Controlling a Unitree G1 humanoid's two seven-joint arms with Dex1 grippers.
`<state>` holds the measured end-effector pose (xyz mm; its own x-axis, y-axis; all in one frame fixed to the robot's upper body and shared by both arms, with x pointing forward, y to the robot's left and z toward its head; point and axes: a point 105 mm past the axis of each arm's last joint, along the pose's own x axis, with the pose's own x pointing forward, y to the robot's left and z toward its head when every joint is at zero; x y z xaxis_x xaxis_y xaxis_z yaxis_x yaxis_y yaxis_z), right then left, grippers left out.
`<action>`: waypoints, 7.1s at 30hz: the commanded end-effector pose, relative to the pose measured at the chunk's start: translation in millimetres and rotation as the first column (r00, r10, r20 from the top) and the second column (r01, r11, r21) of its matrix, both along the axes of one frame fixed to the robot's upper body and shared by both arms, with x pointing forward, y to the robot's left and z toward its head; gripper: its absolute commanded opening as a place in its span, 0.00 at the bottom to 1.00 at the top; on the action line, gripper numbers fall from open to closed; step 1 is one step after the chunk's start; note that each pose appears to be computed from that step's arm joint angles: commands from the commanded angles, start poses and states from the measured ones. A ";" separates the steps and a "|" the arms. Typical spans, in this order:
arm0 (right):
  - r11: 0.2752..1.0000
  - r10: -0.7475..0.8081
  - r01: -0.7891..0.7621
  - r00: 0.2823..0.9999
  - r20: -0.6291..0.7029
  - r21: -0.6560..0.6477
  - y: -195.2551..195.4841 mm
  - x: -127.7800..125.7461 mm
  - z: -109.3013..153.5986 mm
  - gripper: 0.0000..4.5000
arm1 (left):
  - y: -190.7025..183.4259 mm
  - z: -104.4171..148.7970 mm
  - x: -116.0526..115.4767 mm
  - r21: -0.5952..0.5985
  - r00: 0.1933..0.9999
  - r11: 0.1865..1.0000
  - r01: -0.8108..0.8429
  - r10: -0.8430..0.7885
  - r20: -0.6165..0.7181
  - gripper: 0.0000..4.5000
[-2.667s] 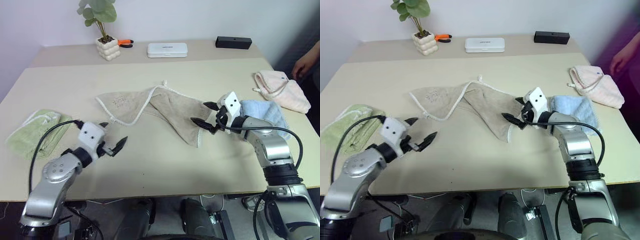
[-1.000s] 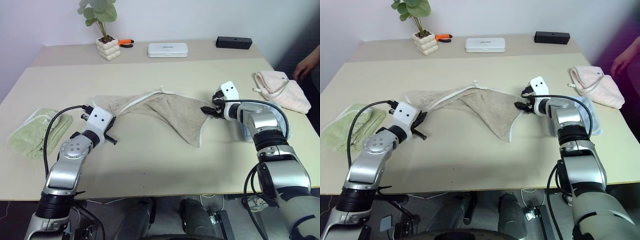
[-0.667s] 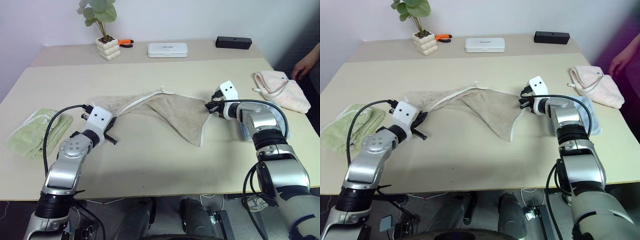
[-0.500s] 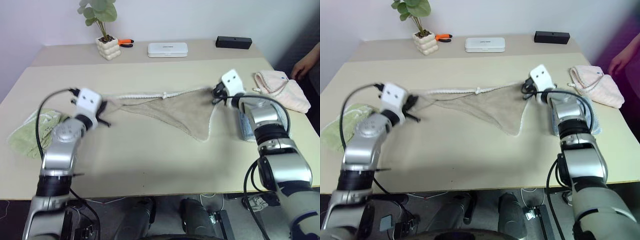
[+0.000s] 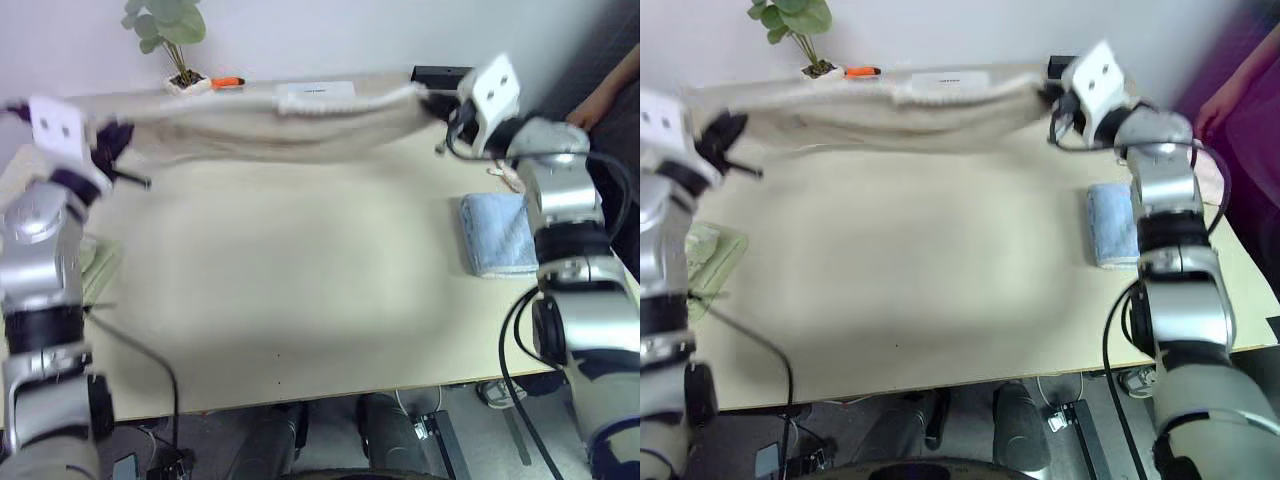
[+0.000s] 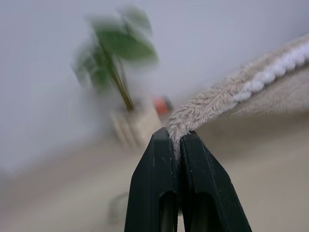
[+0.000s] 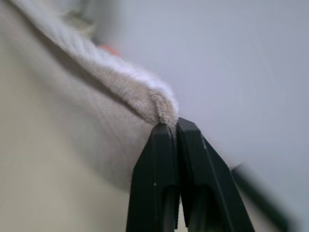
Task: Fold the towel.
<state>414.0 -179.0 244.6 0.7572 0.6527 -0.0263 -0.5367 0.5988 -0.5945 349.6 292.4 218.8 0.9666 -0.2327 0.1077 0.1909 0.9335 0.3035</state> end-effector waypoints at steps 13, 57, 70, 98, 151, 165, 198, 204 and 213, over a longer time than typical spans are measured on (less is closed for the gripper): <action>0.966 0.186 -0.247 0.865 -0.466 -0.073 -31.0 -109.2 -57.0 0.01 | -11.9 -59.5 -134.9 -0.058 0.857 0.972 0.227 -0.228 -0.462 0.00; 0.990 -0.117 0.095 0.963 -0.242 -0.103 -38.3 -4.5 -73.1 0.77 | 33.9 -75.0 -17.9 -0.127 0.965 0.988 -0.090 0.055 -0.257 0.89; 0.933 -0.063 0.228 0.865 -0.498 0.279 -41.5 -84.7 -70.8 0.98 | -56.3 -51.0 -44.4 -0.170 0.967 0.964 0.202 -0.225 -0.123 0.91; 0.362 0.053 0.798 0.499 -0.865 0.482 0.6 -68.5 -135.5 0.22 | -176.2 -79.0 -83.0 -0.197 0.764 0.777 0.597 -0.626 -0.154 0.91; 0.986 0.104 -0.026 0.873 -0.477 0.167 97.6 -61.4 -102.3 0.01 | -124.9 -78.5 -71.8 -0.263 0.911 0.899 0.350 -0.392 -0.128 0.91; 0.963 0.266 -0.244 0.927 -0.263 0.114 121.4 -61.9 -71.9 0.29 | -105.7 -107.2 -118.1 -0.610 0.935 0.792 0.030 -0.239 -0.263 1.00; 0.896 0.433 -0.443 0.885 -0.174 -0.027 139.6 -110.9 -71.7 0.95 | -42.2 -65.7 -70.1 -0.835 0.978 0.514 -0.197 0.038 -0.207 0.01; 0.930 0.343 -0.363 0.913 -0.222 -0.057 119.7 -102.3 -85.3 0.95 | -39.5 -20.4 -78.6 -0.621 0.995 0.783 -0.016 -0.049 -0.088 0.01; 0.942 0.317 -0.334 0.920 -0.231 -0.039 116.9 -98.2 -89.1 0.95 | -133.9 -18.4 -74.1 -0.399 0.855 0.818 0.415 -0.501 -0.136 0.01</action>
<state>314.5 -60.9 145.9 0.4588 0.8493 -0.2611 -0.8342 0.3106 -0.4556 280.4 172.7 198.2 0.8095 -0.5829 0.0703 0.5852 0.7914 -0.1768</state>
